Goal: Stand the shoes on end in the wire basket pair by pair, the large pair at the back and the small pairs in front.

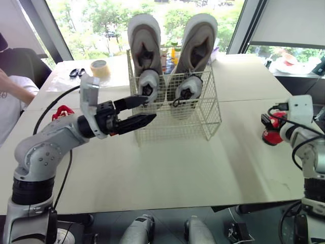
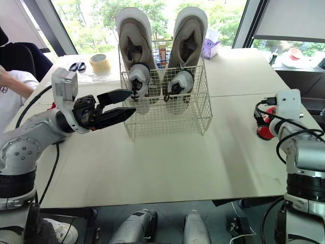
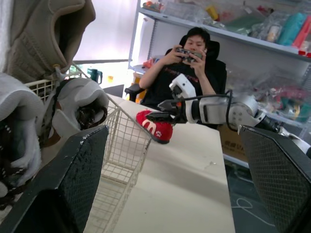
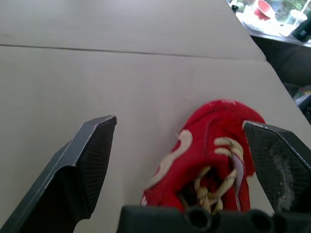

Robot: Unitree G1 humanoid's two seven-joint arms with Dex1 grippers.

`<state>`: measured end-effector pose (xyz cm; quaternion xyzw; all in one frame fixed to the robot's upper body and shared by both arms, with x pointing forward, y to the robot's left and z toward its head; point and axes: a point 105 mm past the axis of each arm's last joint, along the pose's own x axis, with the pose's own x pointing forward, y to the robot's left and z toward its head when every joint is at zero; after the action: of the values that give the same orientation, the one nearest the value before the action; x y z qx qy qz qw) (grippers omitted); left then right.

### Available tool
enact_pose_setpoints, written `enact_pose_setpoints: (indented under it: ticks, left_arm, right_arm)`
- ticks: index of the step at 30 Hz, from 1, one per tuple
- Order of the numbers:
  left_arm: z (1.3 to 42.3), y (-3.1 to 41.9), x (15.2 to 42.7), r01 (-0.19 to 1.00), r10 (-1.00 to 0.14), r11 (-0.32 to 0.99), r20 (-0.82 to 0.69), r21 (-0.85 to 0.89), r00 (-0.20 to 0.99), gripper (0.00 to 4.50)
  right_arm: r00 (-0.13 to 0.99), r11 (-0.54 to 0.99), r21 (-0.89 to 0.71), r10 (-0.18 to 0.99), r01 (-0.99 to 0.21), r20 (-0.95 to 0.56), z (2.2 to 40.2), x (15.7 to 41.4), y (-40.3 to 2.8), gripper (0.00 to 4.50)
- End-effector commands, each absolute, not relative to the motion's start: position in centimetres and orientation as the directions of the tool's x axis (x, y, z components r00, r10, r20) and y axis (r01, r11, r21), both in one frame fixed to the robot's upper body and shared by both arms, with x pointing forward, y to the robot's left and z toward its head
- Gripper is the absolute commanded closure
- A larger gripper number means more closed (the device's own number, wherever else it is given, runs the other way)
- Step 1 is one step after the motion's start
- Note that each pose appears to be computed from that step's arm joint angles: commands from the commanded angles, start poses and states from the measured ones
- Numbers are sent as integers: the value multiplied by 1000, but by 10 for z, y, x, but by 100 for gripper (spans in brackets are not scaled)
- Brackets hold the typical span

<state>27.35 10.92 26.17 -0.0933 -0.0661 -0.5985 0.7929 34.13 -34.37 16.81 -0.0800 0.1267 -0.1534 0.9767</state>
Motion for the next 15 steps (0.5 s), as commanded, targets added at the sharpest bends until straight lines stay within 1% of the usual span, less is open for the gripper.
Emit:
enact_pose_setpoints:
  ticks: [1, 5, 8, 15]
  left_arm:
    - [269, 105, 268, 967, -942, 255, 221, -14, 252, 9]
    - [269, 104, 269, 966, -941, 258, 222, -9, 254, 9]
    - [269, 102, 270, 966, -941, 258, 223, -8, 253, 9]
    - [270, 99, 272, 965, -943, 261, 213, 2, 255, 9]
  right_arm:
    - [905, 910, -187, -399, 370, -149, 175, 330, -347, 0]
    - [883, 899, -130, -435, 418, -177, 159, 326, -348, 0]
    - [872, 897, -39, -436, 439, -223, 146, 326, -350, 0]
    - [853, 875, 55, -452, 480, -260, 136, 326, -357, 0]
